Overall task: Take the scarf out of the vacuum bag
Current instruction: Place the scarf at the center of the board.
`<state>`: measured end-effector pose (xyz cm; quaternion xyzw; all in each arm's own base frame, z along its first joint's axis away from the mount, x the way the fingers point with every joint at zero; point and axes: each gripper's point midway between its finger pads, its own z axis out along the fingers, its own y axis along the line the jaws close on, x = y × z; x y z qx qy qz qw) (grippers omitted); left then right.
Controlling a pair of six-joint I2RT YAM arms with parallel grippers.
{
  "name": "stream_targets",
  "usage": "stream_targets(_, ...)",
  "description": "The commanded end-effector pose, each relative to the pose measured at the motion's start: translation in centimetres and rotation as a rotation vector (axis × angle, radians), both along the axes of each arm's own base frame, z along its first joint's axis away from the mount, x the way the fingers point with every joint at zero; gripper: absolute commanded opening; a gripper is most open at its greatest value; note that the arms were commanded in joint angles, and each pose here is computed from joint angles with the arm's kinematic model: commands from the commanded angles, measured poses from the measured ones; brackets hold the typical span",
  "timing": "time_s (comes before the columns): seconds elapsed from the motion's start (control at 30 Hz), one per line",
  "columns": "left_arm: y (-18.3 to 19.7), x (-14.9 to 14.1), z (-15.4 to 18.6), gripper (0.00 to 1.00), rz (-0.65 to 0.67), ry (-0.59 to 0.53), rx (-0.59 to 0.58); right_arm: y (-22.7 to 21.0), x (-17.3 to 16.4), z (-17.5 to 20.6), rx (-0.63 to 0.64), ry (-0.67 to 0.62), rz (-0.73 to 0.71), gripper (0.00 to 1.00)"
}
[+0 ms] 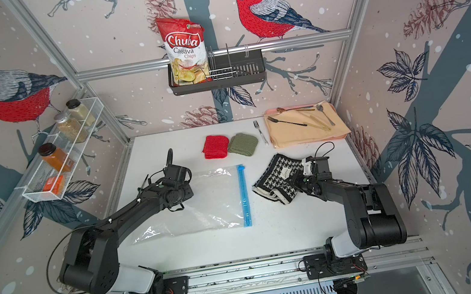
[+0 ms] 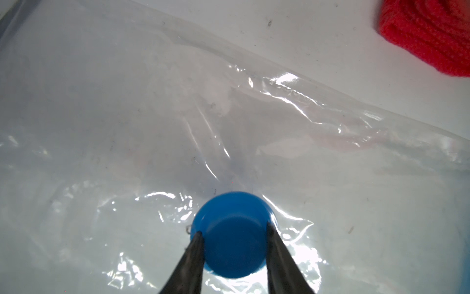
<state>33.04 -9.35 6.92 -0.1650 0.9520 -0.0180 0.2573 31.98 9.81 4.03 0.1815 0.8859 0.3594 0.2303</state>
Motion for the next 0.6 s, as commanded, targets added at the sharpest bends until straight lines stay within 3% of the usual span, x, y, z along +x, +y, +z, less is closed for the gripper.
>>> stream_targets(0.0, 0.0, 0.4, 0.5, 0.1, 0.017, -0.024, -0.001, -0.2, 0.7, 0.5, -0.008, -0.02, -0.012, 0.0)
stream_targets(0.27, -0.1, 0.1, 0.5, 0.11, 0.013, -0.024, -0.004, -1.3, 0.6, 0.2, -0.058, 0.014, -0.056, 0.05)
stream_targets(0.43, -0.2, 0.2, 0.5, 0.1, 0.008, -0.025, -0.002, -1.8, 0.5, 0.6, -0.085, 0.016, -0.071, 0.35)
stream_targets(0.57, -0.2, 0.3, 0.5, 0.11, 0.007, -0.028, -0.002, -2.5, 0.5, 1.7, -0.119, -0.005, -0.095, 0.52)
